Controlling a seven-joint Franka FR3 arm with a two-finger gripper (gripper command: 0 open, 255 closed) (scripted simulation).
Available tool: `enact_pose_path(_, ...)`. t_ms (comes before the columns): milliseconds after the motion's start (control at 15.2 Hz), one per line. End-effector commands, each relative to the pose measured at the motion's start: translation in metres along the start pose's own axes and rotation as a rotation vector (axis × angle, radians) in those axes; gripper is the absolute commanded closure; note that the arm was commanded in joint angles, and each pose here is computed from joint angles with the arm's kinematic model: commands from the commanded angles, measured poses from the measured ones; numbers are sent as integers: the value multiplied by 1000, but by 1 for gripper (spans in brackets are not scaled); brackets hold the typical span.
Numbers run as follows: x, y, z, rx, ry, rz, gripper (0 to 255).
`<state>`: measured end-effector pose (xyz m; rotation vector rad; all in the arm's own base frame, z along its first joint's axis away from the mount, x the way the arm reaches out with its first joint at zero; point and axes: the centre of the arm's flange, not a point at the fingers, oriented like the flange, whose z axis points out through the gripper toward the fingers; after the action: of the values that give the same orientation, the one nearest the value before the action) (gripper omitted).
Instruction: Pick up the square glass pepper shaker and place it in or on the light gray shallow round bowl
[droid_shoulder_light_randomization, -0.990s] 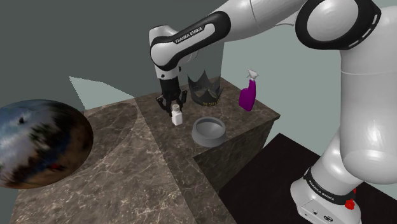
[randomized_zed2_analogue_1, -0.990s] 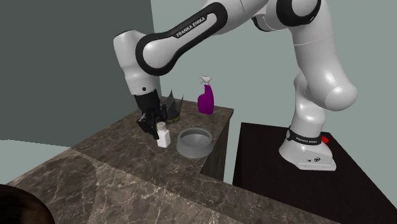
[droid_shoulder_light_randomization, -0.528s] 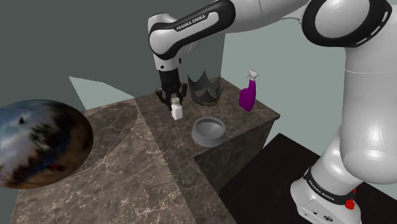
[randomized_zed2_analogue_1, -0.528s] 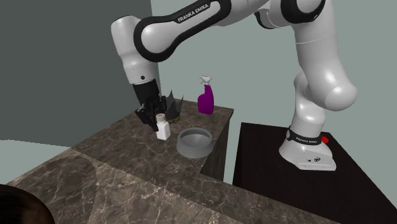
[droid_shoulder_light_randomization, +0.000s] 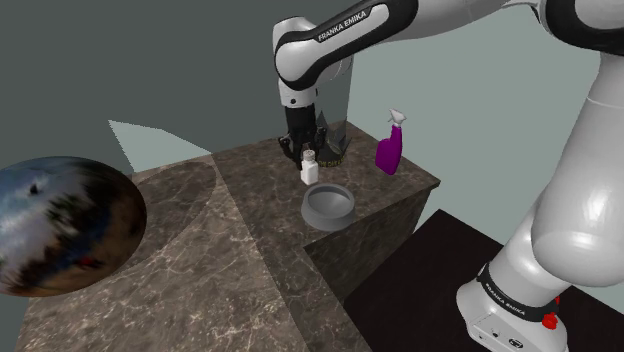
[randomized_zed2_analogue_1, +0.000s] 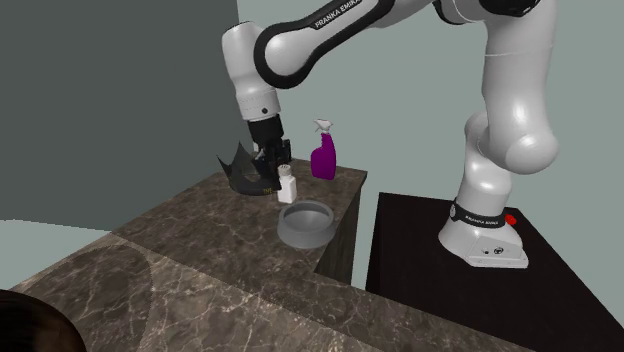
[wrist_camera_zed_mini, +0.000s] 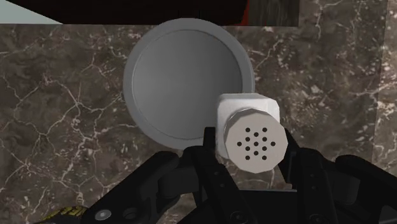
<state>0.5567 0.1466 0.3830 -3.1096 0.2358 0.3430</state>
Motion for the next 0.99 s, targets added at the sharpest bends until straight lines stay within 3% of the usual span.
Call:
enact_pose_path(0,-14,25,3,0,0,0,255)
enact_pose_path(132,-31,59,5,0,0,0,255)
enact_pose_path(924,-17,58,66,0,0,0,255)
